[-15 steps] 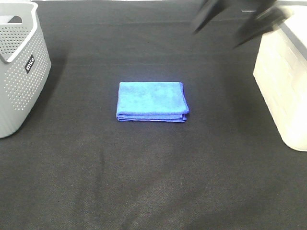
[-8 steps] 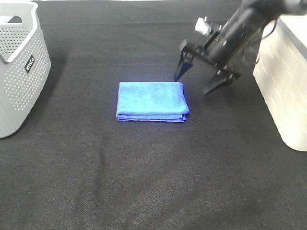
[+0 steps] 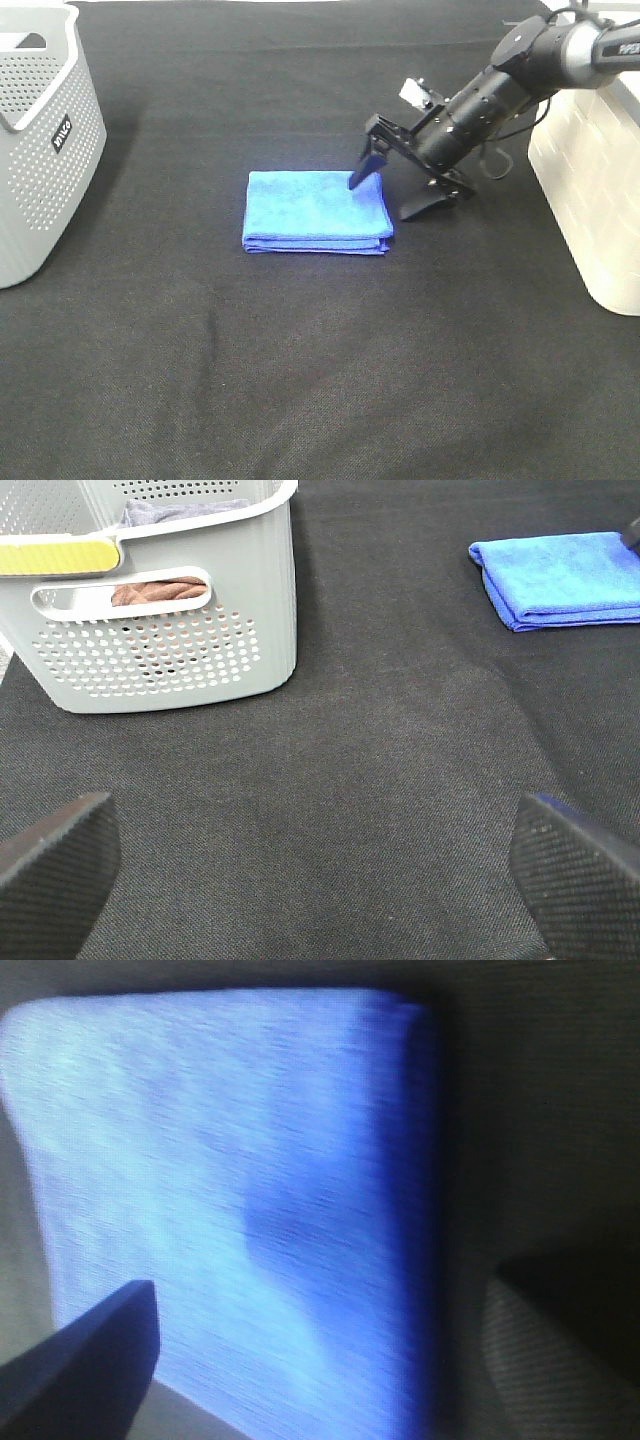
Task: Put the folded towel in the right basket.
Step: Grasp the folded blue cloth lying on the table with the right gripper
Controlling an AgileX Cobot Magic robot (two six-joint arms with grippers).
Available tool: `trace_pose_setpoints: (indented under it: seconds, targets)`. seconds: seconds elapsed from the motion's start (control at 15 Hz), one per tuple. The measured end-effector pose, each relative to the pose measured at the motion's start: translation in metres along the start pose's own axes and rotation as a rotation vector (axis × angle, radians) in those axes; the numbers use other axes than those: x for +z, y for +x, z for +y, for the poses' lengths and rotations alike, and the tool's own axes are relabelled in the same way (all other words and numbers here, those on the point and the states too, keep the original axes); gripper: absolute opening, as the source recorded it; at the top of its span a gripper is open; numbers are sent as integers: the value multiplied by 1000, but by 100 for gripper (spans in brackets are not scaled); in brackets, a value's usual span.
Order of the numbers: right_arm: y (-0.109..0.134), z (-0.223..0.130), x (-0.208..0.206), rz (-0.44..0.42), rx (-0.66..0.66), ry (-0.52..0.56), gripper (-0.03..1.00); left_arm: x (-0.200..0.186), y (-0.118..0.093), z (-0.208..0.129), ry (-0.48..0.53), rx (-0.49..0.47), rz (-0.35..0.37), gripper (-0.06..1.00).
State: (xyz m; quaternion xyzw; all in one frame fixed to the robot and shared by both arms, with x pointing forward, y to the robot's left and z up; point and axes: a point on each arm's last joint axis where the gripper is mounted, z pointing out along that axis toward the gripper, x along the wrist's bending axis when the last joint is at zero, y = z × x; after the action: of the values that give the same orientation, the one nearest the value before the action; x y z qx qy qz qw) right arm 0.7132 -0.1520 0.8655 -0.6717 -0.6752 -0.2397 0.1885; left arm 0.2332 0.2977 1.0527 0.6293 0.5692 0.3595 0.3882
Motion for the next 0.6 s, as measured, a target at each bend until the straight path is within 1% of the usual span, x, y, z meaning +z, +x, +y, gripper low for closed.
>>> trace_pose_setpoints:
  seconds: [0.07, 0.13, 0.2, 0.27, 0.33, 0.4, 0.47, 0.53, 0.6]
  targets:
    - [0, 0, 0, 0, 0, 0, 87, 0, 0, 0, 0, 0, 0, 99]
    - [8, -3, 14, 33, 12, 12, 85, 0, 0, 0, 0, 0, 0, 99]
    - [23, -9, 29, 65, 4, 31, 82, 0, 0, 0, 0, 0, 0, 99]
    - [37, -17, 45, 84, -9, 52, 77, 0, 0, 0, 0, 0, 0, 99]
    - [47, -23, 55, 88, -24, 66, 69, 0, 0, 0, 0, 0, 0, 99]
    - [52, -28, 64, 78, -41, 75, 43, 0, 0, 0, 0, 0, 0, 99]
    - [50, -28, 65, 71, -44, 74, 24, 0, 0, 0, 0, 0, 0, 99]
    - [51, -27, 63, 65, -55, 74, 14, 0, 0, 0, 0, 0, 0, 99]
    - [53, -24, 58, 60, -80, 77, 14, 0, 0, 0, 0, 0, 0, 99]
